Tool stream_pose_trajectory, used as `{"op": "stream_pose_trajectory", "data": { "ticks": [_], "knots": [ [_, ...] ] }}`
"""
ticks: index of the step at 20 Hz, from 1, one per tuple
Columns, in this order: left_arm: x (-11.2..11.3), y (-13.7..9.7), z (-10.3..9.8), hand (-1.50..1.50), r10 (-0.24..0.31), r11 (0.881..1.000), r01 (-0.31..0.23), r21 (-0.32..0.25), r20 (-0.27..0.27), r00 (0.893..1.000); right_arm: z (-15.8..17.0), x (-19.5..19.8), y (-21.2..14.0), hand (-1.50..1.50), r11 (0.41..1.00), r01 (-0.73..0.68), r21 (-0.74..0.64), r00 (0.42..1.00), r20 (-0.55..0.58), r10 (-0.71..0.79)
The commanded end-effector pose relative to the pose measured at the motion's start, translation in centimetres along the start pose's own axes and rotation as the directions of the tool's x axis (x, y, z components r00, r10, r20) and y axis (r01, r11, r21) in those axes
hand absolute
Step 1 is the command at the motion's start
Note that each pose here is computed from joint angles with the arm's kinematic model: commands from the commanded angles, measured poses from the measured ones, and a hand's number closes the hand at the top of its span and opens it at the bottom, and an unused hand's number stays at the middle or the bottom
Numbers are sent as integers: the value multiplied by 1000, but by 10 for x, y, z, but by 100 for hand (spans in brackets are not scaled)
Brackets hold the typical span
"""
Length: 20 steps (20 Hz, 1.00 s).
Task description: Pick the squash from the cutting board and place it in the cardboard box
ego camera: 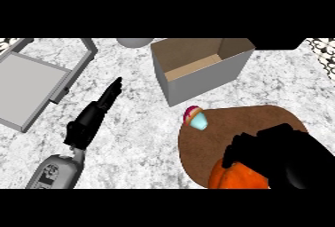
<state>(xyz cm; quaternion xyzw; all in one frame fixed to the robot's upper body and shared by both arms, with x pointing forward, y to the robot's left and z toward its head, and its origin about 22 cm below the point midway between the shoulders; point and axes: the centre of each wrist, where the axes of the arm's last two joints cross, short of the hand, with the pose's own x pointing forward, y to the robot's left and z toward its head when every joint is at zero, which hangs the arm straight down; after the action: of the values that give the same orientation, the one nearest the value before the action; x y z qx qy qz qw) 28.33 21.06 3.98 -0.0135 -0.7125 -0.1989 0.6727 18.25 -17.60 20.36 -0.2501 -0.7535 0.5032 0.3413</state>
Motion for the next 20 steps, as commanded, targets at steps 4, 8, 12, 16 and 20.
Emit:
{"op": "stream_pose_trajectory", "data": {
  "ticks": [4,8,12,16,20],
  "knots": [
    [-3,0,-1,0,-14,1000,13,-22,-18,1000,0,-2,-37,150,992,83,-96,994,-63,-90],
    [-1,14,3,0,-2,1000,2,8,-11,1000,-38,-8,-46,150,989,67,-133,991,-103,-81],
    [-2,-6,8,0,-6,1000,6,-8,1,1000,-55,-12,-62,150,984,84,-156,985,-138,-106],
    [7,-8,-4,0,-10,1000,10,-15,-11,1000,-101,-27,-81,150,982,108,-154,982,-137,-130],
    [-1,20,-2,0,4,1000,-4,-25,-2,1000,-113,-35,-47,150,979,121,-162,974,-170,-148]
  ]
}}
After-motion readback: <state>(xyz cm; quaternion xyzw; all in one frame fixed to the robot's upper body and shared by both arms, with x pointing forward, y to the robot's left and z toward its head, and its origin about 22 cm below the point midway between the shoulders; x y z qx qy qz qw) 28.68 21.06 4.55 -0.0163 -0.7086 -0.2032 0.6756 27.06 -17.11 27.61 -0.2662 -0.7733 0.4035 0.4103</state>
